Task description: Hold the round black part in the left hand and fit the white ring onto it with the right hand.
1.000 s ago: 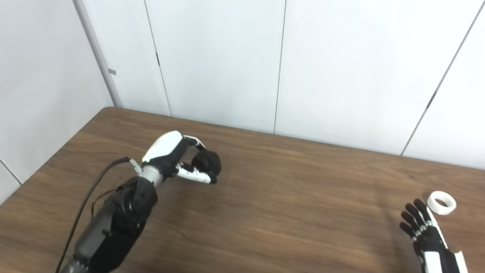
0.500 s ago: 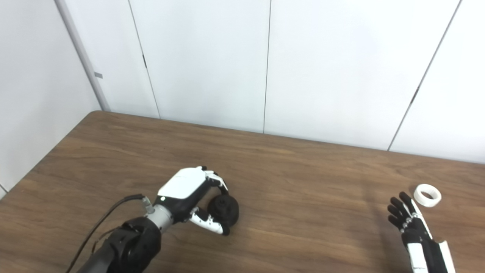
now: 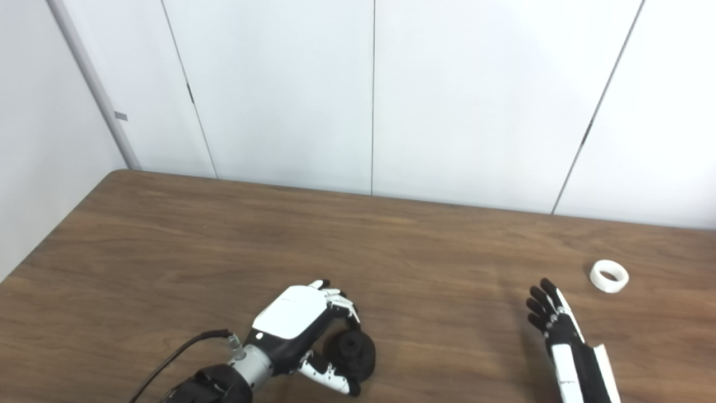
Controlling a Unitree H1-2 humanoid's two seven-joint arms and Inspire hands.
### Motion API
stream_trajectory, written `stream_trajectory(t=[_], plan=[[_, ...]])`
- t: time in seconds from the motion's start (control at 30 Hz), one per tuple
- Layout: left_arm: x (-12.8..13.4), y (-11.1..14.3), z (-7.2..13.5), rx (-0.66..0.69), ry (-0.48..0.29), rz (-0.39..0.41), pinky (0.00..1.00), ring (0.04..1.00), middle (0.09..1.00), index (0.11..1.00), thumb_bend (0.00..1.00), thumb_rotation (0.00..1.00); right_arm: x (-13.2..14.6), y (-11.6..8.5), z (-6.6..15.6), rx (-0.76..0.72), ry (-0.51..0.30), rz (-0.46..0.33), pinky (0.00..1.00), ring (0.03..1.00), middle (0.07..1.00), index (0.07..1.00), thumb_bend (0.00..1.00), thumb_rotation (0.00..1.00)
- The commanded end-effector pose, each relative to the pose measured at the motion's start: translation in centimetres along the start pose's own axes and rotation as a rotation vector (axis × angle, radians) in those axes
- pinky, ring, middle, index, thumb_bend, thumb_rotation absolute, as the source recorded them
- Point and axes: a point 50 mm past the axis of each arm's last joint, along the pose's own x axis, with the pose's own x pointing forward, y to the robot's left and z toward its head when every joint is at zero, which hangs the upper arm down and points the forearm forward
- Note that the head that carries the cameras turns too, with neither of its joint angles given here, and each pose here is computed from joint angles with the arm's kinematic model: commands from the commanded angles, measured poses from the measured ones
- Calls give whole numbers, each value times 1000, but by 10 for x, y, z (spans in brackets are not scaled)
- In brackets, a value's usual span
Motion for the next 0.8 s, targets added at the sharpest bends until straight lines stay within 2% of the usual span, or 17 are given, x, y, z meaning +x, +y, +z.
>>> stream_trajectory(t=[0.0,0.1,0.57,0.77], plan=[[-3,-5,7,29,-23,-2,969,877,781,484,523,52,-20,17,-18,47,94,-19,885,902,911,946,547,1000],[-5,-13,11,15,-25,-14,983,886,785,484,523,52,-19,22,-12,38,96,-21,874,901,912,943,523,1000],[-18,-44,11,15,15,-22,936,867,777,485,522,53,-12,31,-1,22,83,-26,897,913,913,953,571,1000],[-23,-56,11,-11,63,-34,949,871,784,485,523,53,-12,32,2,20,87,-29,895,916,915,948,563,1000]])
